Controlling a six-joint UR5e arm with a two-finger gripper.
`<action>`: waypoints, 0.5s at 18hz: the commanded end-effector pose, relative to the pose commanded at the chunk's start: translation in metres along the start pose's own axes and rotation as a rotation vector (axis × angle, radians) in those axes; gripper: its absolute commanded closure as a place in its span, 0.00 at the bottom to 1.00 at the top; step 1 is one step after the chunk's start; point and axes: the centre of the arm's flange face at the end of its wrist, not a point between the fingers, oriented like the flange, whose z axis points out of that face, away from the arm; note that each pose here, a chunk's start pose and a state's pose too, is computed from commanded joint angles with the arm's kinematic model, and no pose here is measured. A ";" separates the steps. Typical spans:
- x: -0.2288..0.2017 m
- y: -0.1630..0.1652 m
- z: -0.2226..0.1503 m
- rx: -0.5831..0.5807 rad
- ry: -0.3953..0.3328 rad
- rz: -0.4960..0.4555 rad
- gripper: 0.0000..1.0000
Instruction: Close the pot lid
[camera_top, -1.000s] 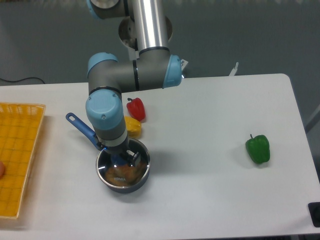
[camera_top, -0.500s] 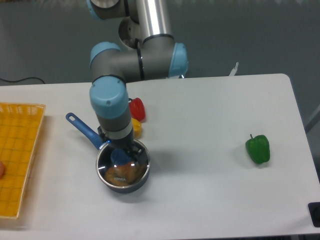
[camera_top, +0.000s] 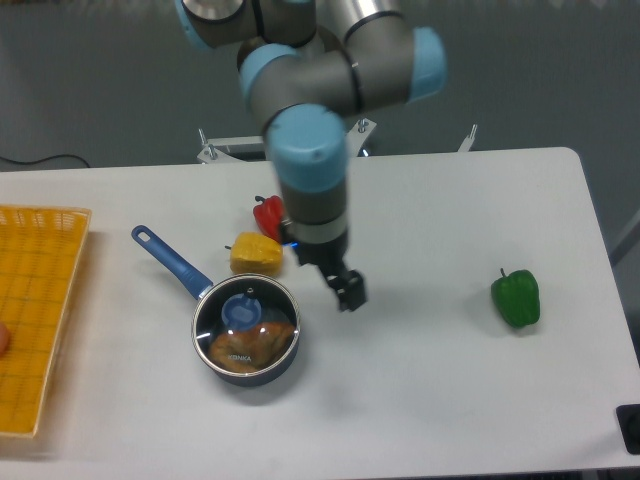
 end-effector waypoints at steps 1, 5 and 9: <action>-0.002 0.011 0.002 -0.003 0.005 0.011 0.00; -0.014 0.067 0.004 -0.012 0.008 0.051 0.00; -0.025 0.123 0.008 -0.017 -0.001 0.065 0.00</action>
